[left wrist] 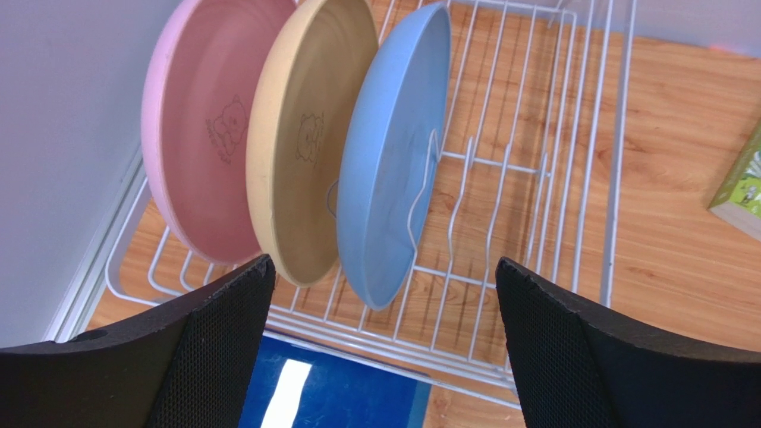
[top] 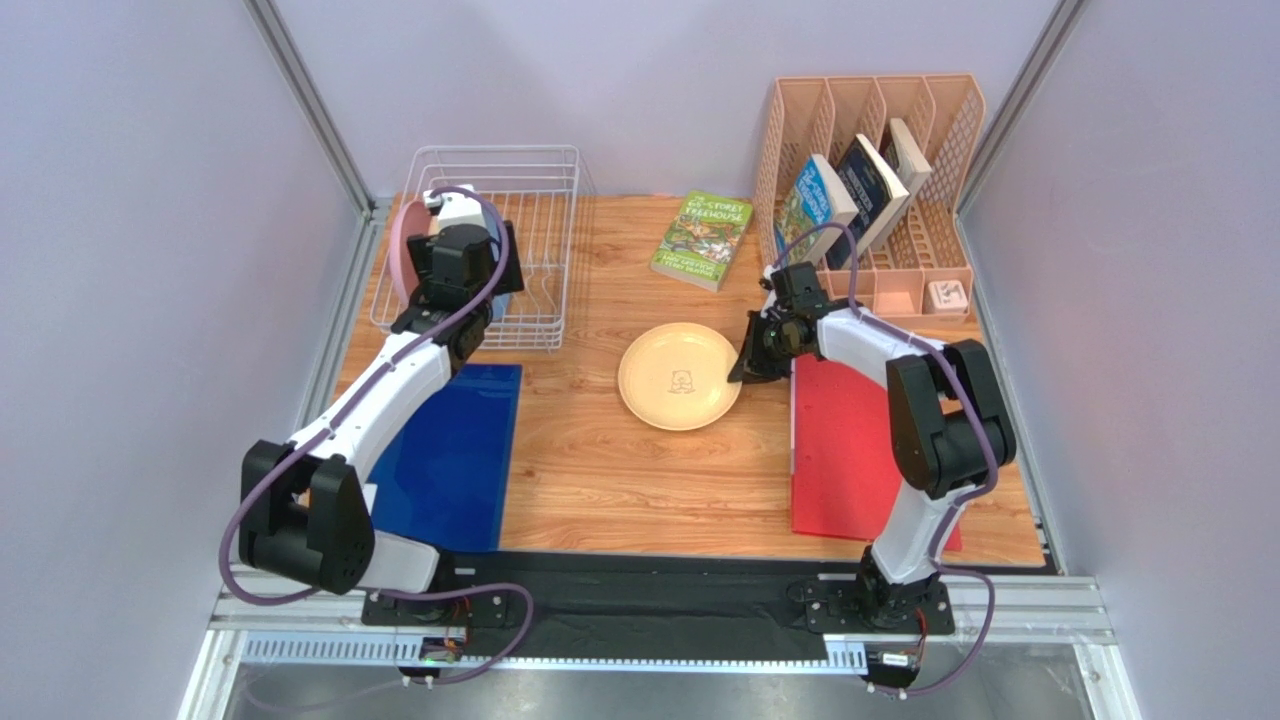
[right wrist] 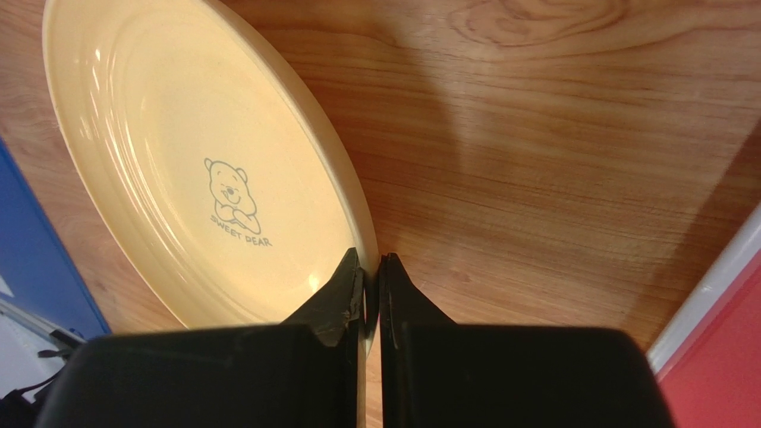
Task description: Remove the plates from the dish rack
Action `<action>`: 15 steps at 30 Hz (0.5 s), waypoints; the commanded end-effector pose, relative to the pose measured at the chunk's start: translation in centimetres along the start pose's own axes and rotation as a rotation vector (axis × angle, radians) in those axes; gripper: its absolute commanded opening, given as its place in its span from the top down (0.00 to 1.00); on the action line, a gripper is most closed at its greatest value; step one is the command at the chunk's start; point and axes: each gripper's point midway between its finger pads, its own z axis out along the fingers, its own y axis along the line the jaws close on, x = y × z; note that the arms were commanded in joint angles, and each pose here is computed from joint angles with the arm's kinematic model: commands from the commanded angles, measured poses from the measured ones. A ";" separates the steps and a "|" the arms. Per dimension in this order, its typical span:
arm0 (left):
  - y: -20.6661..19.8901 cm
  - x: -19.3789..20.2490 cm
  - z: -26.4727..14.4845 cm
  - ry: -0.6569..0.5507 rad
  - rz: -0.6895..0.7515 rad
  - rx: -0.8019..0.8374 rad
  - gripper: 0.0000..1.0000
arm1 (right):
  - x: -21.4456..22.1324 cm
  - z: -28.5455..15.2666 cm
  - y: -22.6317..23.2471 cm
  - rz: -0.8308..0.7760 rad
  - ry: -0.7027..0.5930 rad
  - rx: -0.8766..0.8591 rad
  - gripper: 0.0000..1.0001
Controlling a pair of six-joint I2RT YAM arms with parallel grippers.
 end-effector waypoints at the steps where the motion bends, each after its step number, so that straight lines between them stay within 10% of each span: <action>1: 0.1 -0.2 1.3 -0.022 0.001 -0.007 0.04 | -0.7 0.3 -0.4 -0.029 -0.025 0.037 0.88; 6: 0.3 0.1 2.6 -0.032 0.006 -0.039 0.08 | -1.4 -0.3 -0.7 -0.049 -0.066 0.101 0.47; 15: 1.3 0.3 5.3 -0.076 0.054 -0.146 0.42 | -3.1 -2.8 1.1 -0.148 -0.134 0.163 0.39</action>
